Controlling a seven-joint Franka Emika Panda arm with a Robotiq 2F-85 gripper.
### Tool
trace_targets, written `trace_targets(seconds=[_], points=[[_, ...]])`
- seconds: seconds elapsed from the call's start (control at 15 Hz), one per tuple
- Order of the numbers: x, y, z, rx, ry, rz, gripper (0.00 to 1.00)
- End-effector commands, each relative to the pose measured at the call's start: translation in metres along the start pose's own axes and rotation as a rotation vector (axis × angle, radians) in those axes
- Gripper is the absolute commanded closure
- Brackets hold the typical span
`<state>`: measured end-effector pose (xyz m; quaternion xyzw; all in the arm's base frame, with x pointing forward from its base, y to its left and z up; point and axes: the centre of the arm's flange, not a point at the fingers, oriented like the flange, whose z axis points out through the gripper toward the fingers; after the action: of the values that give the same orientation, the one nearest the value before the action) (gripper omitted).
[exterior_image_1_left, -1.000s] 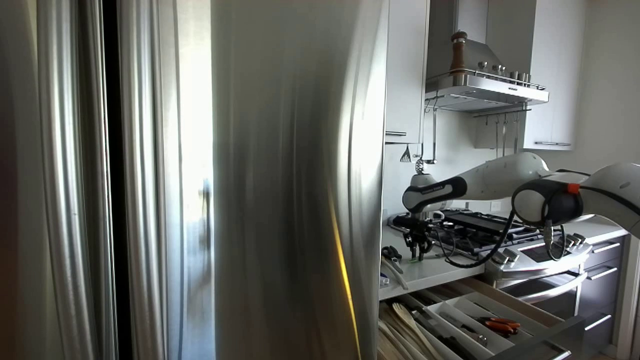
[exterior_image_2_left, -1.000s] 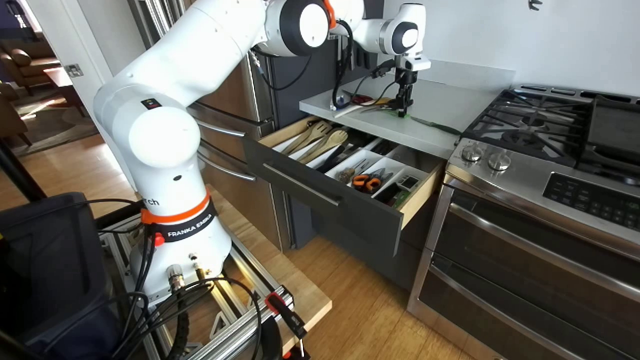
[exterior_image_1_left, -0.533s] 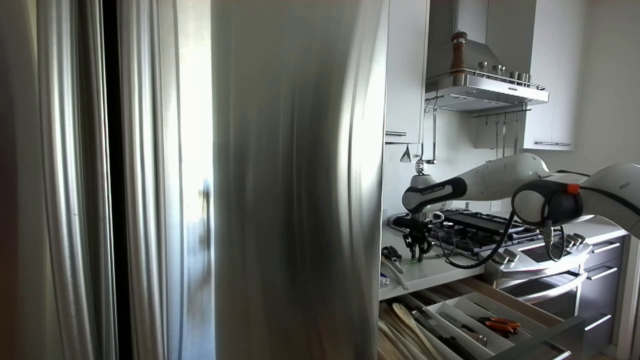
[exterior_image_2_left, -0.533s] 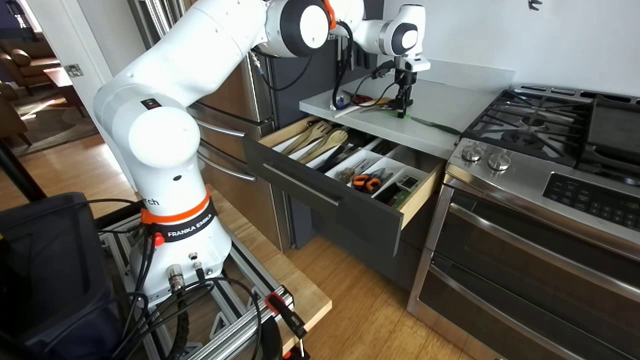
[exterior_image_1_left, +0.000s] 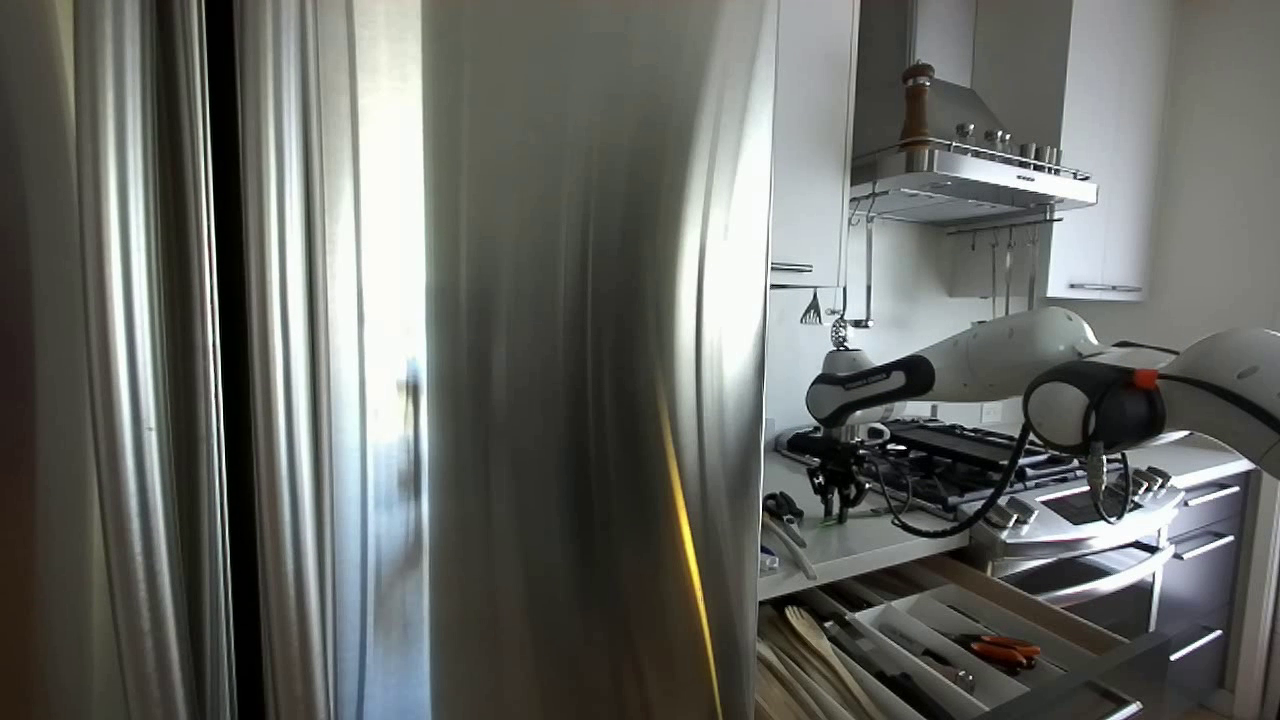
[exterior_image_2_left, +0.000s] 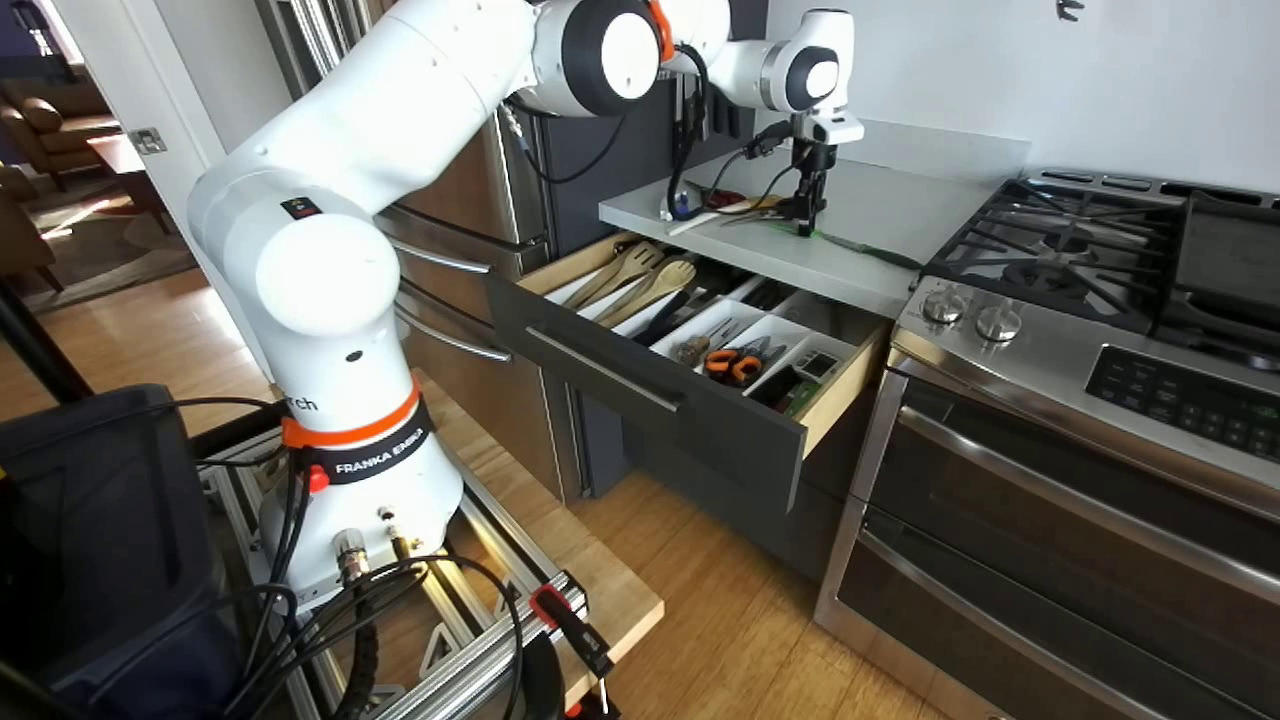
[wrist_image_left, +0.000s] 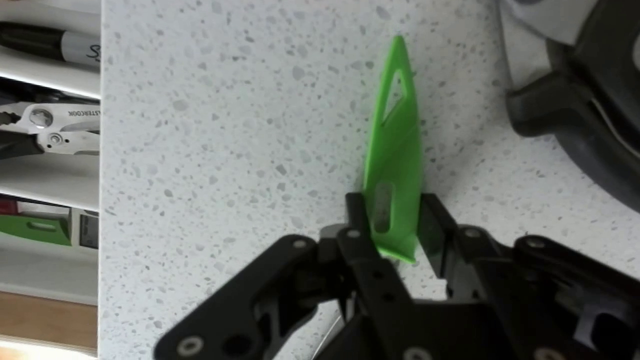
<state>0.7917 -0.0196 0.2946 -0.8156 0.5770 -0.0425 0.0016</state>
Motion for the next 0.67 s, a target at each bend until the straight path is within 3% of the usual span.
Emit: trace_targets(seconds=[0.0, 0.6], points=[[0.0108, -0.0064, 0.0076, 0.019, -0.01, -0.001, 0.92], [0.0168, -0.0051, 0.0085, 0.014, -0.01, 0.003, 0.92]])
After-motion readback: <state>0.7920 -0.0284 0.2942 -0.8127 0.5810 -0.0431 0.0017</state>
